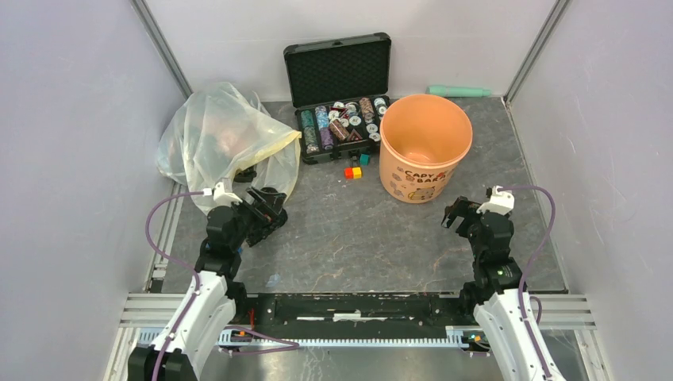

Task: Put the trash bags into the trash bin

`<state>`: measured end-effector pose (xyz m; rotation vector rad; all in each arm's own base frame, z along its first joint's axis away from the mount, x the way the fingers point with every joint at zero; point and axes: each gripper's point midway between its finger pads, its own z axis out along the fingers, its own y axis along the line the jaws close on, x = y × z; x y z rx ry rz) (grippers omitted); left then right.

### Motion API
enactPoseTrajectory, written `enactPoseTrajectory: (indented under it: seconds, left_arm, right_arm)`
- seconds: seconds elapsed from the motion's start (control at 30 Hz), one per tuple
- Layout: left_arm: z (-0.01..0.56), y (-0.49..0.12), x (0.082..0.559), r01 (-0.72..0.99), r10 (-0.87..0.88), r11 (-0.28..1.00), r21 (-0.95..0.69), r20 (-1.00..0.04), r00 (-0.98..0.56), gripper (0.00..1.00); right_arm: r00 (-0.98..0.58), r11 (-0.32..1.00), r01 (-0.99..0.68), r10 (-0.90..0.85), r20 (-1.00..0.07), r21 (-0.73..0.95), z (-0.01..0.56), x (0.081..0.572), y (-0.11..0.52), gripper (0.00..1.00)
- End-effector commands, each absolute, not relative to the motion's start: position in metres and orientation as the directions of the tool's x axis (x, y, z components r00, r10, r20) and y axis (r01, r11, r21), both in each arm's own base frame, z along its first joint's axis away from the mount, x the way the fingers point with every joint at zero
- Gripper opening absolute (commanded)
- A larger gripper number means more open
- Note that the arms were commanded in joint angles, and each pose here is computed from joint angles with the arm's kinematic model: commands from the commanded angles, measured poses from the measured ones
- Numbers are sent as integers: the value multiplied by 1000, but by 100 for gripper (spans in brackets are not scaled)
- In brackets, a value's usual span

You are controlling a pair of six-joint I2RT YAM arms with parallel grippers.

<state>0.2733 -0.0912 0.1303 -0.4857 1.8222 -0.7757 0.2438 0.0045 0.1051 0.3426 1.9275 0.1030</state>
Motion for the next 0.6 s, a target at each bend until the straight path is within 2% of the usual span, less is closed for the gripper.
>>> enactPoseTrajectory:
  seconds: [0.0,0.33,0.57]
  left_arm:
    - [133,-81,275,4,-636,737,-676,-695,-335,100]
    - [130,-81,275,12,-613,755,-655,-713,-340,100]
    - [128,-78,276,-60,-619,758,-650,-687,-381,99]
  right_arm:
    - [-305,948,203,298,-904,244,110,249,2,99]
    - [-361,952,141,306,-881,272,96,251,18,99]
    - [-412,955,184,292,-863,235,76,251,11,99]
